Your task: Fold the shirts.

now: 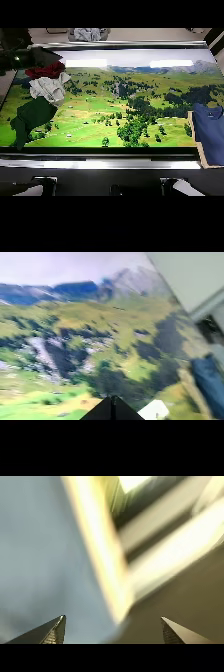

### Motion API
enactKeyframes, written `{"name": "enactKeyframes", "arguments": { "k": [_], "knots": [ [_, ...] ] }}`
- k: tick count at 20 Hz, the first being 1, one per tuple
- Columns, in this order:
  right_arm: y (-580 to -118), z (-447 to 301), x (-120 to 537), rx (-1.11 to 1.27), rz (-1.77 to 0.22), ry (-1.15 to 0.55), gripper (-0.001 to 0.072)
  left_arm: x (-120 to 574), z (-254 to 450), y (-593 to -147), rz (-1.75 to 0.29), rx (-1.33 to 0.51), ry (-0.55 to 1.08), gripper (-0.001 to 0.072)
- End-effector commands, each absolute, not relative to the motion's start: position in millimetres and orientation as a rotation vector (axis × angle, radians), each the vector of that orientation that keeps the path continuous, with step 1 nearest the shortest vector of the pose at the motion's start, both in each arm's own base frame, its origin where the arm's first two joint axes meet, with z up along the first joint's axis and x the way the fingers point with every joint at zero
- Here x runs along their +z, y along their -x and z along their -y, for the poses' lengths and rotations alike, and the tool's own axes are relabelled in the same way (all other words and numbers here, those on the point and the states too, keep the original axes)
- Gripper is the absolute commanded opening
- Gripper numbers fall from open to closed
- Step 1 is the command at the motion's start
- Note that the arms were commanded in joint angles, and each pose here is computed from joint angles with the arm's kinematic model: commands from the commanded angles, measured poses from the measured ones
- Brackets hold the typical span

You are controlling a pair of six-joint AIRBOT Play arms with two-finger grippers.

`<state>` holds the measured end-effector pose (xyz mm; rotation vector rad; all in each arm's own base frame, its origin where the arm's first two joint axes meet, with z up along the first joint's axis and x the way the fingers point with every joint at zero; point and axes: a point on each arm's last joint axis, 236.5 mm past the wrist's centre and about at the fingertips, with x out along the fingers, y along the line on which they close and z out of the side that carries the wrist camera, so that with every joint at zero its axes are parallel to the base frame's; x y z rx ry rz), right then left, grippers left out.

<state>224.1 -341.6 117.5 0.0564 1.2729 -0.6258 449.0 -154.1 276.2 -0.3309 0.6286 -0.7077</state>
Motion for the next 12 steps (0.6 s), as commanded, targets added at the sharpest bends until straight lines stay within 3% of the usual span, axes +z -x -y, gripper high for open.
{"name": "enactKeyframes", "arguments": {
  "k": [1,3,4,5,6,7,8,9,12],
  "knots": [
    [-349,319,272,-0.566,-0.783,0.348,0.0670,272,58,-486,-0.610,-0.186,0.043,0.0020],
    [-417,222,272,-0.321,-0.721,0.399,0.0662,252,9,-490,-0.661,0.057,-0.084,0.0024],
    [-435,166,245,-0.194,-0.777,0.335,0.0663,230,6,-486,-0.732,0.072,-0.096,0.0050],
    [-446,113,207,-0.085,-0.873,0.277,0.0664,194,8,-474,-0.866,0.066,-0.086,0.0282],
    [-446,66,162,0.024,-1.013,0.258,0.0664,153,10,-451,-1.038,0.063,-0.080,0.0562],
    [-437,29,120,0.129,-1.156,0.264,0.0662,109,9,-419,-1.240,0.066,-0.083,0.0686],
    [-417,-5,79,0.243,-1.321,0.272,0.0636,71,8,-389,-1.393,0.068,-0.091,0.0686],
    [-400,-26,52,0.330,-1.439,0.292,0.0563,45,12,-369,-1.465,0.051,-0.087,0.0685],
    [-393,-45,30,0.363,-1.513,0.358,0.0527,24,23,-353,-1.393,0.009,-0.045,0.0679]
  ]
}}
